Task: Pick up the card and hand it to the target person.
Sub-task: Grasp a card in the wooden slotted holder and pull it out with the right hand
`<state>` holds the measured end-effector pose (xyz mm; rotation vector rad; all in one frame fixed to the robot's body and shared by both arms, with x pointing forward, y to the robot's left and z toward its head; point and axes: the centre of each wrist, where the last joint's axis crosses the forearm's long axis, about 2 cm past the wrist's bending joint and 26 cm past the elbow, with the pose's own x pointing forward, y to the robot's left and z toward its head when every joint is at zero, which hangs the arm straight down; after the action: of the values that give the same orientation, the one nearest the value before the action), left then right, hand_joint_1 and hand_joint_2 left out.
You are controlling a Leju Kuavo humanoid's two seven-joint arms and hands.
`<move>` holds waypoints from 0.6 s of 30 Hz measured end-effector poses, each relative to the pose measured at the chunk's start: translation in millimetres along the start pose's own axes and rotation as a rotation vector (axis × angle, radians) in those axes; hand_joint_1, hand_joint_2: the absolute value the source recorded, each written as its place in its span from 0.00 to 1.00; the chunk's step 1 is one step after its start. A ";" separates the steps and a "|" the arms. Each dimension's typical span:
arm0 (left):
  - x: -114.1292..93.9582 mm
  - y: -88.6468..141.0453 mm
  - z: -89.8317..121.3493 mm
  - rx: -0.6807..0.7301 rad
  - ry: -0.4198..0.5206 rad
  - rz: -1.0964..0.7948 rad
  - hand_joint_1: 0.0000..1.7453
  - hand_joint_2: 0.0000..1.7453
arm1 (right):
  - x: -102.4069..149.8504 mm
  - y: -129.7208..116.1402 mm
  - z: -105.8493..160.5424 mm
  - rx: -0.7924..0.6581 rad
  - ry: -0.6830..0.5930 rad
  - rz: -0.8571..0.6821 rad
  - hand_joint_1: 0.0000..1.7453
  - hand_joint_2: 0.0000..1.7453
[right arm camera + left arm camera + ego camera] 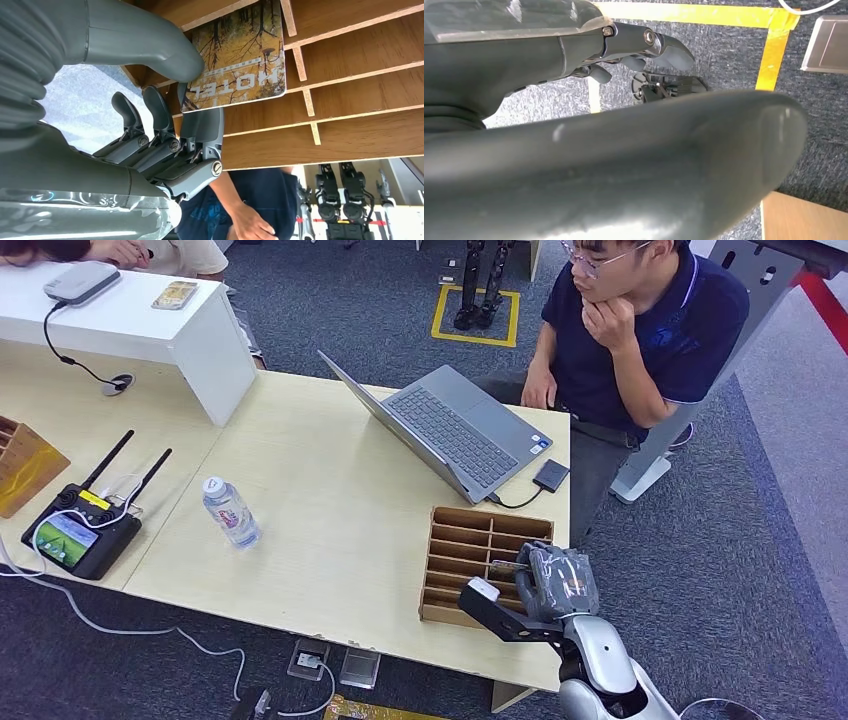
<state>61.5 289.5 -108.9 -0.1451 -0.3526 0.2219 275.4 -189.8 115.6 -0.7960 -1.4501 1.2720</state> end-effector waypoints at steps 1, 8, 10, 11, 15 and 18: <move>0.0 0.1 0.0 0.001 0.000 0.002 0.00 0.00 | 0.0 0.0 0.0 0.000 0.000 0.000 0.81 1.00; 0.0 0.1 0.0 0.002 0.002 0.007 0.00 0.00 | -0.7 -0.9 -0.4 -0.007 0.003 -0.003 0.81 1.00; 0.0 0.1 0.0 0.002 0.003 0.008 0.00 0.00 | -0.8 -2.6 -0.7 -0.018 0.008 -0.007 0.81 1.00; -0.1 0.1 0.0 0.003 0.004 0.009 0.00 0.00 | -1.0 -4.6 -1.0 -0.028 0.013 -0.011 0.81 1.00; -0.3 0.3 0.1 0.007 0.005 0.014 0.00 0.00 | -3.7 -18.2 -3.6 -0.083 0.037 -0.018 0.81 1.00; -0.5 0.4 0.1 0.009 0.005 0.016 0.00 0.00 | -6.3 -32.6 -5.5 -0.139 0.053 -0.013 0.81 1.00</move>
<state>60.9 289.7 -109.0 -0.1399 -0.3452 0.2391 286.8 -201.4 145.0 -0.9041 -1.5110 1.1414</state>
